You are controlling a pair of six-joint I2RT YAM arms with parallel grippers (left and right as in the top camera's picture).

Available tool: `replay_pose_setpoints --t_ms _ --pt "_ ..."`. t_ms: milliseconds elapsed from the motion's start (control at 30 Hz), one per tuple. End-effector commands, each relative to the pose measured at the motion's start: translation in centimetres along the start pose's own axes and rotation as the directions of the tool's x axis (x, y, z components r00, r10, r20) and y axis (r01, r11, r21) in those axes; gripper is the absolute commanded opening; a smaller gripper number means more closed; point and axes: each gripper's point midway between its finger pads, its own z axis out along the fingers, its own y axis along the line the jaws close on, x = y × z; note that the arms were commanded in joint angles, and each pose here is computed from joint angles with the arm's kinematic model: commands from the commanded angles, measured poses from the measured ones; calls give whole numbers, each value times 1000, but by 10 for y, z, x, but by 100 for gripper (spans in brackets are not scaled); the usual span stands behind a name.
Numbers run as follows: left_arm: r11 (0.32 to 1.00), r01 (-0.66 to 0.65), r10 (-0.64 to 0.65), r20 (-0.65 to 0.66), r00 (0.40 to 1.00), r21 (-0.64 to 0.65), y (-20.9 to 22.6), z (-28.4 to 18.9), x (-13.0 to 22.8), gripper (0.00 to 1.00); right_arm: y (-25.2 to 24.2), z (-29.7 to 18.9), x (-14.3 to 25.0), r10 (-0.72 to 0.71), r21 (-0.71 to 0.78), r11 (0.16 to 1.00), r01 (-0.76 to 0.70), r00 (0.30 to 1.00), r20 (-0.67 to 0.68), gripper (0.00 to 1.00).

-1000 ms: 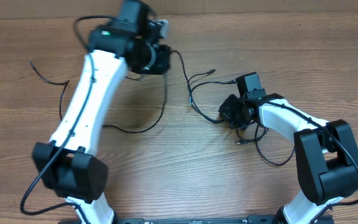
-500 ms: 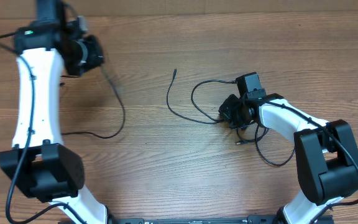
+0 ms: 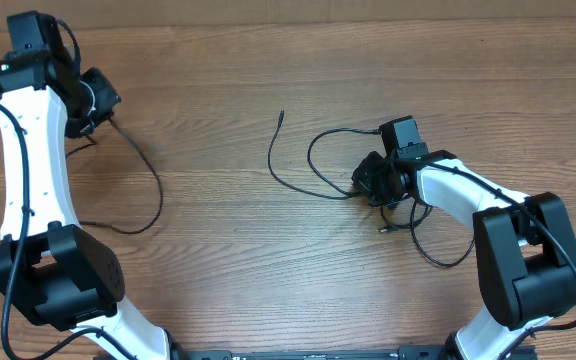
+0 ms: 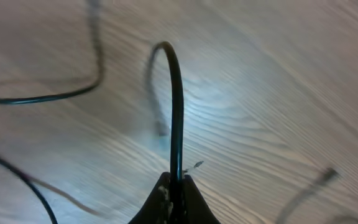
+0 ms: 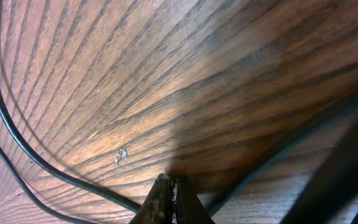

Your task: Untangle cables

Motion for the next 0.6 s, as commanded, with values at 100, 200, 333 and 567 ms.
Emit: replay_pose_setpoints --t_ms 100,200,333,567 --pt "983 114 -103 82 991 -145 42 13 -12 5 -29 10 4 23 96 995 -23 1000 3 4" --pt "978 142 -130 85 988 -155 54 24 -11 11 -29 10 4 23 97 995 -23 1000 3 4" --pt "962 206 -196 71 978 -179 75 40 -3 28 -29 10 4 23 96 995 -23 1000 2 4" --pt "924 318 -315 47 948 -213 109 63 14 82 -29 10 4 23 94 995 -23 1000 4 4"
